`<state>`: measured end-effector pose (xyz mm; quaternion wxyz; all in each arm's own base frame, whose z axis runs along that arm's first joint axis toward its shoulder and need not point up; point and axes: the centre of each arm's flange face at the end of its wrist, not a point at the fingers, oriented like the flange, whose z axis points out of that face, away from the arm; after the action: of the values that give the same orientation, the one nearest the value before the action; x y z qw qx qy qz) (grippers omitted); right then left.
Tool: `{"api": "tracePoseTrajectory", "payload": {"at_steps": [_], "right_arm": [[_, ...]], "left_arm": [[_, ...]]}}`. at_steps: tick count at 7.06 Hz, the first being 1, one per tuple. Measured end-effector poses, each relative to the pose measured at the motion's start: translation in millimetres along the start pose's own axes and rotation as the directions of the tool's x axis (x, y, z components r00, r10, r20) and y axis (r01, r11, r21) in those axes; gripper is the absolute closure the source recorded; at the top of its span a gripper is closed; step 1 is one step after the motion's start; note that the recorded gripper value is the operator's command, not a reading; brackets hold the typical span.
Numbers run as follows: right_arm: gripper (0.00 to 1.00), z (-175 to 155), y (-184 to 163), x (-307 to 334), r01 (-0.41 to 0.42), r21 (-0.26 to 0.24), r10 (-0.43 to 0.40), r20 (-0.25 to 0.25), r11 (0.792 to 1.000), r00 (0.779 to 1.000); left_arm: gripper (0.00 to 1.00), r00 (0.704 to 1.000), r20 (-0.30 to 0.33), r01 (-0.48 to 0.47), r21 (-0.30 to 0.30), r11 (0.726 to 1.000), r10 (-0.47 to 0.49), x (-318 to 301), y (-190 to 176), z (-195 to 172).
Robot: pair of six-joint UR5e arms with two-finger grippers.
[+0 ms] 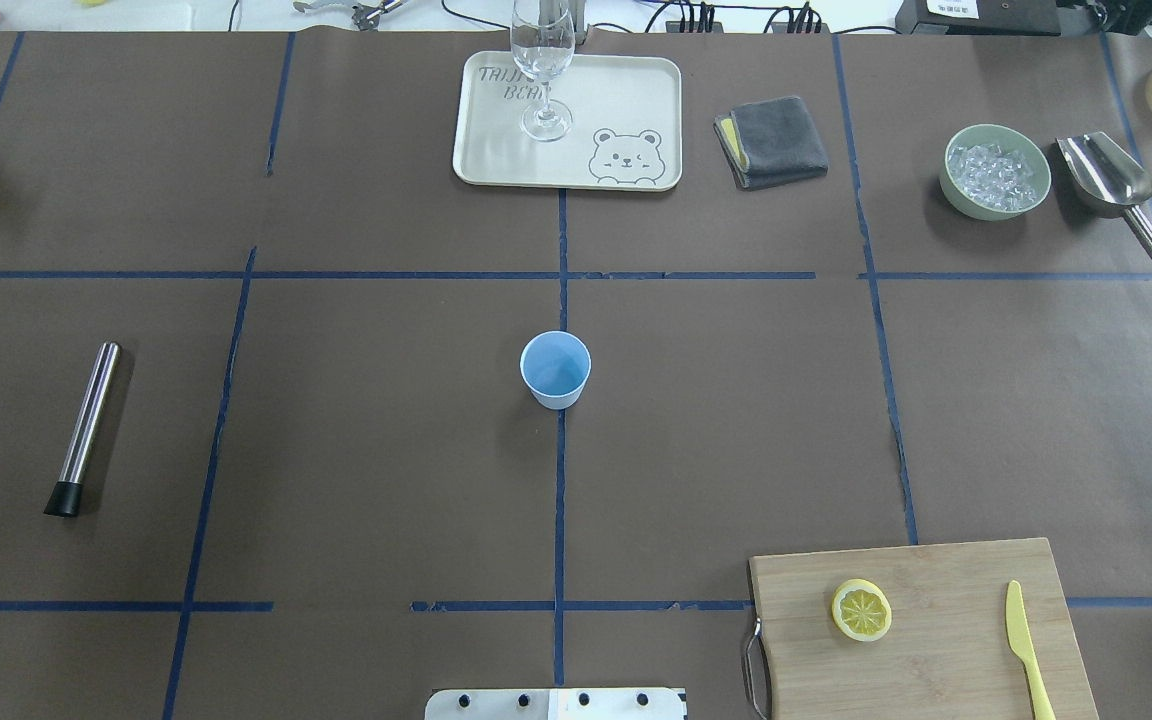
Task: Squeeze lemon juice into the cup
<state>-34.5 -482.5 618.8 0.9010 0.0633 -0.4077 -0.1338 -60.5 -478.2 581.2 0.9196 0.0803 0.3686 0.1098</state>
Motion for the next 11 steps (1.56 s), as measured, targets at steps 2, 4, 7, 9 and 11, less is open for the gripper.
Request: {"api": "tracePoseTrajectory", "payload": {"at_steps": [2, 4, 7, 9, 11], "right_arm": [[0.0, 0.4, -4.9, -22.0, 0.034, 0.01, -0.034, 0.01, 0.999, 0.999], [0.0, 20.1, -5.9, -99.1, 0.051, 0.026, -0.052, 0.059, 0.998, 0.997], [0.0, 51.0, 31.3, -245.6, -0.067, 0.028, 0.063, 0.139, 0.997, 0.988], [0.0, 64.9, 71.4, -350.5, -0.203, 0.019, 0.198, 0.146, 0.979, 0.969], [0.0, 84.3, 108.5, -415.0, -0.259, 0.03, 0.252, 0.146, 0.965, 0.957]], "left_arm": [[0.0, 1.0, 0.0, 0.001, -0.004, 1.0, -0.001, -0.2, 2.9, 1.6], [0.0, 1.0, -0.005, -0.003, -0.001, 1.0, 0.003, 0.5, 1.4, 1.4], [0.0, 1.0, -0.01, -0.019, 0.014, 1.0, 0.02, 2.3, -4.4, -0.2], [0.0, 1.0, -0.011, -0.023, 0.016, 1.0, 0.023, 2.4, -4.6, -0.1], [0.0, 0.999, -0.005, -0.045, 0.039, 0.998, 0.046, 4.2, -7.4, -2.2]]}}
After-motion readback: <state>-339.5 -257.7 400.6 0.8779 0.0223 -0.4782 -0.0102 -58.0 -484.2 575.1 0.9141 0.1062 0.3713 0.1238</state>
